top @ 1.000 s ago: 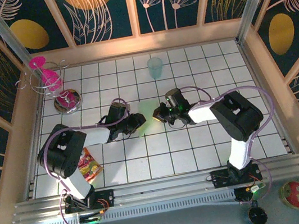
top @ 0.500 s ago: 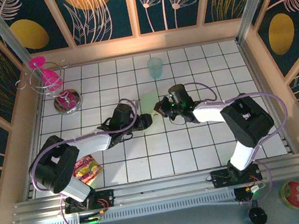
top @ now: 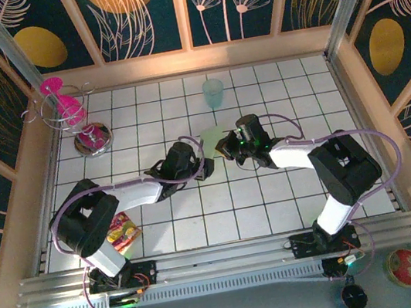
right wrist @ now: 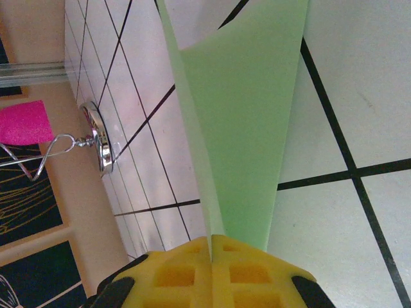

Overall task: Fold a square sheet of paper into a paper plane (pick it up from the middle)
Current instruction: Fold the wing for the fifth time at the center of the table.

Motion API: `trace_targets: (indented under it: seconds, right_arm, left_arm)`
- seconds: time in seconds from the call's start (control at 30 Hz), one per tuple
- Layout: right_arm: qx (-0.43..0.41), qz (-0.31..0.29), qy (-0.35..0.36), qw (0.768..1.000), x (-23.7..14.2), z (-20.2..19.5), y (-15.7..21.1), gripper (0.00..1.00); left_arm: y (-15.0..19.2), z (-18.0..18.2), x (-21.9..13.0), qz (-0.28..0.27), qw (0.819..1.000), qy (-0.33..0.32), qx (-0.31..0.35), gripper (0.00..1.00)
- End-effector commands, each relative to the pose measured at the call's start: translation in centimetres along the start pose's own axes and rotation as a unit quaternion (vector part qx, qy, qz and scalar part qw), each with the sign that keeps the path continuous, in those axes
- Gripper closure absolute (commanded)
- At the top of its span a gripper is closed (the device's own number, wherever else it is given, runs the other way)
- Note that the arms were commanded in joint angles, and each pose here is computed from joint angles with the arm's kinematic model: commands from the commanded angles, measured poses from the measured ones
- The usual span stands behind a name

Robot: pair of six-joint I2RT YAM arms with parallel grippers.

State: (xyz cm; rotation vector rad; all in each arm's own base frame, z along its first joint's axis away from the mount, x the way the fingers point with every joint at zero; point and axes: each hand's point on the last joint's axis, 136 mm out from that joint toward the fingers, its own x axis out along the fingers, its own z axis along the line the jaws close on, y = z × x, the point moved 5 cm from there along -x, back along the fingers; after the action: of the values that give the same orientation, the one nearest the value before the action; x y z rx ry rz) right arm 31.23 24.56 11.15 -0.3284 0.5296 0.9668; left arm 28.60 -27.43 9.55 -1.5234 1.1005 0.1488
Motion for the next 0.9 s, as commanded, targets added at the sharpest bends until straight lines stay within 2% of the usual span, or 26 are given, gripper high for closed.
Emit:
trace_targets:
  seconds: [0.0,0.2,0.53,0.87]
  right_arm:
    - [0.014,0.010,0.004,1.000,-0.3,-0.5,0.2,1.00]
    - [0.021,0.020,0.003,1.000,-0.1,-0.8,0.4,1.00]
    - [0.033,0.032,0.013,0.999,0.3,-1.8,0.8,1.00]
    - [0.029,0.034,0.025,0.999,0.3,-2.1,0.9,1.00]
  left_arm:
    - [-1.0,-0.6,0.6,-0.024,0.999,-0.009,0.042,0.48]
    - [0.0,-0.8,2.0,-0.016,0.996,-0.039,0.080,0.52]
    - [0.5,-0.8,2.7,-0.018,0.994,-0.037,0.097,0.63]
    - [0.6,-1.2,2.1,-0.028,0.994,-0.016,0.100,0.63]
